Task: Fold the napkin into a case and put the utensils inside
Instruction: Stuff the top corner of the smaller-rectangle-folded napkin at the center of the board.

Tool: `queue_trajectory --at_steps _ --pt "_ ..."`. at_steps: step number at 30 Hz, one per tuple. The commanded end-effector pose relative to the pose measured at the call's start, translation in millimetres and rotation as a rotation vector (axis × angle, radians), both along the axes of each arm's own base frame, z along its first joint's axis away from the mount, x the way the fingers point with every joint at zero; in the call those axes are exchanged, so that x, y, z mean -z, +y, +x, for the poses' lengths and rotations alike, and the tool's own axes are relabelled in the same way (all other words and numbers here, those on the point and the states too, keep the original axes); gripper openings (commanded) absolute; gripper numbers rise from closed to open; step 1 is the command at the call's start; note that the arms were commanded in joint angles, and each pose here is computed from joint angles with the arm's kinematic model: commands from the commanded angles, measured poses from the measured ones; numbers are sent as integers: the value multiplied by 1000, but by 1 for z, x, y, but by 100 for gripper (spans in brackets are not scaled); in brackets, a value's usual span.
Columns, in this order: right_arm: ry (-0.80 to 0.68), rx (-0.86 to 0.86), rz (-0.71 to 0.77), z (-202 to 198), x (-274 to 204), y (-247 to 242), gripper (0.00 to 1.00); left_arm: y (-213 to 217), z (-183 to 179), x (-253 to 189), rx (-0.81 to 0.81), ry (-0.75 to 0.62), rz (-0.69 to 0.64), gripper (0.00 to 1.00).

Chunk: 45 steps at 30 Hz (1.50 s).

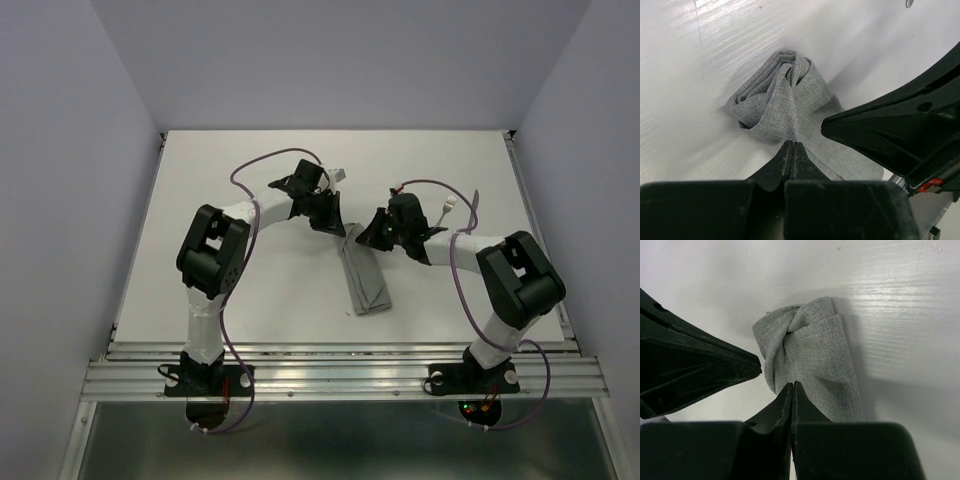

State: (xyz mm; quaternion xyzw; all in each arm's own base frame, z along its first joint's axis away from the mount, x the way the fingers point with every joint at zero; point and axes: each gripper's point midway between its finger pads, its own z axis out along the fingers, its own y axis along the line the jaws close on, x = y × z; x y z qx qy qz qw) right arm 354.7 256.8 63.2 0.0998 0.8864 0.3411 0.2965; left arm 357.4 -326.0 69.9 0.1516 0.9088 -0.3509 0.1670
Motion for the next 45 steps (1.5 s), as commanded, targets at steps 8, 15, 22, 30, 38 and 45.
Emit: queue_trajectory --at_steps 8,15,22,30,38,45 --pt "-36 -4 -16 25 0 13 1 -16 1 1 58 -12 -52 0" --pt "-46 11 -10 34 -4 15 1 -14 -5 23 55 26 -30 0" --pt "-34 25 -27 45 8 18 1 -16 -6 16 46 15 -56 0" --pt "-55 48 -40 53 4 16 1 -15 -5 16 45 13 -47 0" --pt "-44 17 -55 41 6 13 1 -16 -3 8 37 7 -59 0" --pt "-106 -32 -122 12 -29 -9 14 -18 4 -49 34 -71 -88 0"
